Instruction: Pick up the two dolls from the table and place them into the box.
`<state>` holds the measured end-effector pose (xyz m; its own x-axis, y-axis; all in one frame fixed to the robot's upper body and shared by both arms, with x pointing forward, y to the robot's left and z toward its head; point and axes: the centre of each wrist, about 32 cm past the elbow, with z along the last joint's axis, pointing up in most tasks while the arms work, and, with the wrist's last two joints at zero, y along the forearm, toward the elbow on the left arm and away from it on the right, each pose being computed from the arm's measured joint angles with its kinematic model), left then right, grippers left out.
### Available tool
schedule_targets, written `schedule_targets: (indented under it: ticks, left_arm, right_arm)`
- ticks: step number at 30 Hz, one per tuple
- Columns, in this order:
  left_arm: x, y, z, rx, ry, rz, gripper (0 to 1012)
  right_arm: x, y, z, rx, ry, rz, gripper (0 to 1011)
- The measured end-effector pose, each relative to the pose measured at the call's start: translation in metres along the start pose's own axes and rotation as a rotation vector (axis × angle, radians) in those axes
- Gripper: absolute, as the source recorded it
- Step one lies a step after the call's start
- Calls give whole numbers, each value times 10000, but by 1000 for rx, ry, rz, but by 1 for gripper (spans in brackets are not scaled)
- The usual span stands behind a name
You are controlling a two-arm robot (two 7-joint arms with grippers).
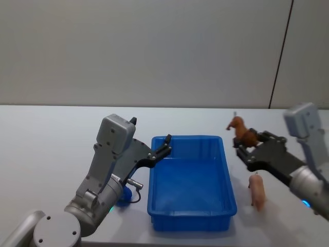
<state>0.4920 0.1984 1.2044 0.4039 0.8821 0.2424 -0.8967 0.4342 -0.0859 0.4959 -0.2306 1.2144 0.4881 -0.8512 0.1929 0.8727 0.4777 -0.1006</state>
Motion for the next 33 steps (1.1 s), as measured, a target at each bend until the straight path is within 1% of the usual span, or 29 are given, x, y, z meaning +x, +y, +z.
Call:
schedule_targets:
  ticks: [3, 4, 10, 11, 12, 13, 14, 15, 16, 17, 19, 21, 22, 23, 26, 27, 29, 30, 33]
  left_arm:
    - [0, 0, 0, 0, 0, 0, 1002]
    - [0, 0, 0, 0, 0, 0, 1002]
    - [0, 0, 0, 0, 0, 0, 1002]
    - [0, 0, 0, 0, 0, 0, 1002]
    - [0, 0, 0, 0, 0, 0, 1002]
    - [0, 0, 0, 0, 0, 0, 1002]
    - [0, 0, 0, 0, 0, 0, 1002]
    - [0, 0, 0, 0, 0, 0, 1002]
    - [0, 0, 0, 0, 0, 0, 1002]
    - [0, 0, 0, 0, 0, 0, 1002]
    - [0, 0, 0, 0, 0, 0, 1002]
    - [0, 0, 0, 0, 0, 0, 1002]
    - [0, 0, 0, 0, 0, 0, 1002]
    - [0, 0, 0, 0, 0, 0, 1002]
    - [0, 0, 0, 0, 0, 0, 1002]
    - [0, 0, 0, 0, 0, 0, 1002]
    - [0, 0, 0, 0, 0, 0, 1002]
    - [0, 0, 0, 0, 0, 0, 1002]
    - [0, 0, 0, 0, 0, 0, 1002]
  right_arm:
    - [-36, 60, 17, -12, 3, 17, 436]
    - [-68, 108, 24, -24, 6, 30, 437]
    - [-163, 251, 21, -66, 13, 63, 437]
    - [-192, 293, 18, -77, 15, 72, 439]
    - [-204, 309, 17, -82, 15, 76, 460]
    - [-217, 325, 16, -88, 15, 81, 460]
    - [-237, 354, 12, -96, 17, 89, 512]
    - [-251, 371, 9, -100, 18, 93, 521]
    - [-256, 378, 8, -103, 18, 96, 550]
    - [-278, 403, 7, -107, 20, 103, 606]
    - [-294, 420, 7, -110, 21, 109, 648]
    - [-317, 444, 8, -111, 22, 116, 731]
    - [-323, 449, 8, -111, 23, 118, 747]
    - [-330, 455, 9, -111, 24, 120, 799]
    - [-346, 467, 14, -105, 24, 123, 849]
    - [-349, 469, 15, -101, 24, 122, 908]
    - [-350, 469, 17, -97, 25, 119, 939]
    - [-350, 465, 21, -92, 26, 114, 984]
    - [-333, 436, 24, -81, 31, 102, 1001]
